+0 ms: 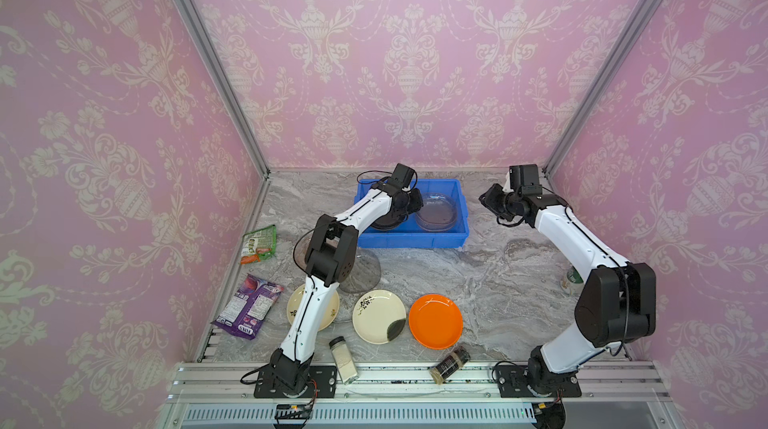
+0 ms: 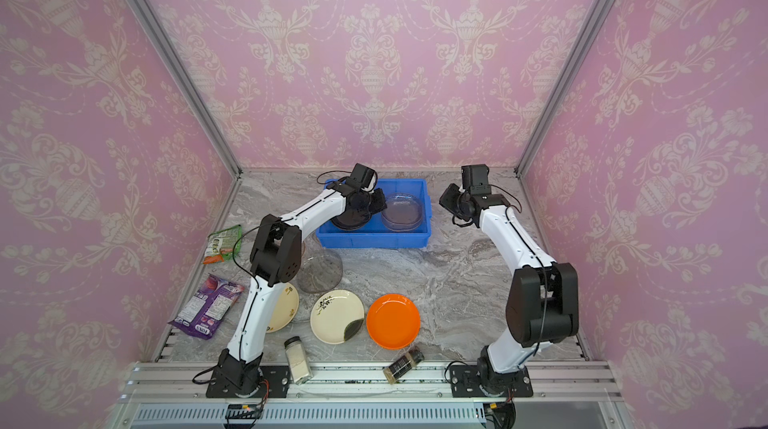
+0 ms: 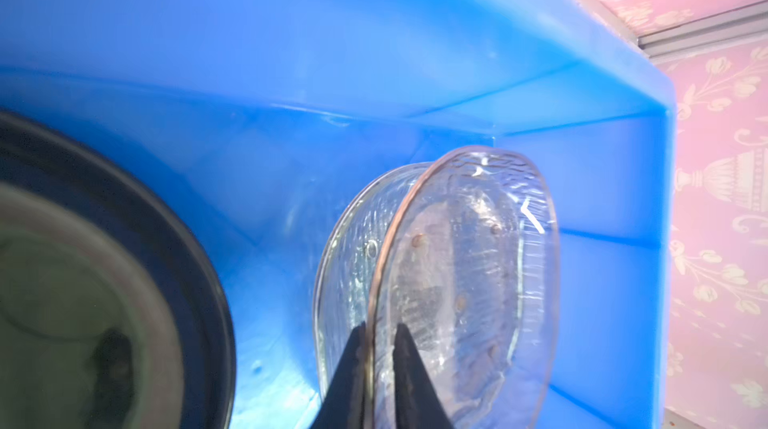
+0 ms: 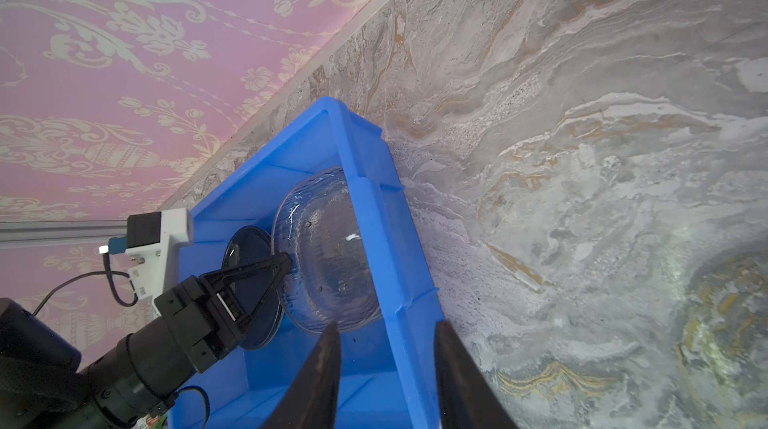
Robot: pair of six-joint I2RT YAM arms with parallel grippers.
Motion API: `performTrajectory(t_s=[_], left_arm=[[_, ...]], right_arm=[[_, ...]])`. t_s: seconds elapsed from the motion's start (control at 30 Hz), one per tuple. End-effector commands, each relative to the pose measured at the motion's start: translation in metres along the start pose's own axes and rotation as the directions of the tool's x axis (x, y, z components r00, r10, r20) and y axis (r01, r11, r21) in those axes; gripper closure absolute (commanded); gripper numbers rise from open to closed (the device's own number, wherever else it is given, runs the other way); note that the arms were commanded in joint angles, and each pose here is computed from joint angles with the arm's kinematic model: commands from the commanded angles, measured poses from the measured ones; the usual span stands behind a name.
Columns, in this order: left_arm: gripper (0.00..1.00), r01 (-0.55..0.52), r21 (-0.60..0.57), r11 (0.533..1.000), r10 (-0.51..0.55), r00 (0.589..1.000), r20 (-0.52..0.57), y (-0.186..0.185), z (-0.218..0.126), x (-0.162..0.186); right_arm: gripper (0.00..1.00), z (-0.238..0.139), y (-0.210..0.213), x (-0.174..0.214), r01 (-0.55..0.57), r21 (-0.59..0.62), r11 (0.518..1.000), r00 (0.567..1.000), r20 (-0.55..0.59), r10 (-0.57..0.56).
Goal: Place the plates into the plastic bin on the countertop
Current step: 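Lower the pinkish plate into the bin with left gripper while right gripper withdraws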
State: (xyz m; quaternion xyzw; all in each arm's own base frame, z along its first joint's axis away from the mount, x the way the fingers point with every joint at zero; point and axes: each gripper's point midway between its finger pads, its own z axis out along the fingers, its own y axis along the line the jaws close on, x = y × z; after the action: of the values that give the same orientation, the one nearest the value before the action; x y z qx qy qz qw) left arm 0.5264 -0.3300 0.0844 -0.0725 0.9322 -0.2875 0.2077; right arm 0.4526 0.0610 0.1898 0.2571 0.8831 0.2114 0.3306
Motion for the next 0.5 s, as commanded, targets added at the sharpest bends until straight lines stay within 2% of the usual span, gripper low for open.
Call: performTrajectory(t_s=[0.0,0.07,0.47], left_arm=[[0.61,-0.016,-0.044,0.999,0.015,1.0,-0.025,0.004,0.004,0.007],[0.53,-0.026,-0.053,0.998,0.025,0.999,-0.023,0.004,0.001,0.006],[0.37,-0.112,-0.082,0.99,0.113,0.994,0.007,-0.005,-0.022,-0.007]], right_arm=[[0.61,-0.011,0.003,-0.003,-0.002,-0.025,1.0,1.0,0.02,0.002],[0.61,-0.012,0.003,-0.004,-0.005,-0.03,1.0,1.0,0.024,0.006],[0.61,-0.014,0.004,-0.003,-0.005,-0.042,0.999,1.0,0.026,0.006]])
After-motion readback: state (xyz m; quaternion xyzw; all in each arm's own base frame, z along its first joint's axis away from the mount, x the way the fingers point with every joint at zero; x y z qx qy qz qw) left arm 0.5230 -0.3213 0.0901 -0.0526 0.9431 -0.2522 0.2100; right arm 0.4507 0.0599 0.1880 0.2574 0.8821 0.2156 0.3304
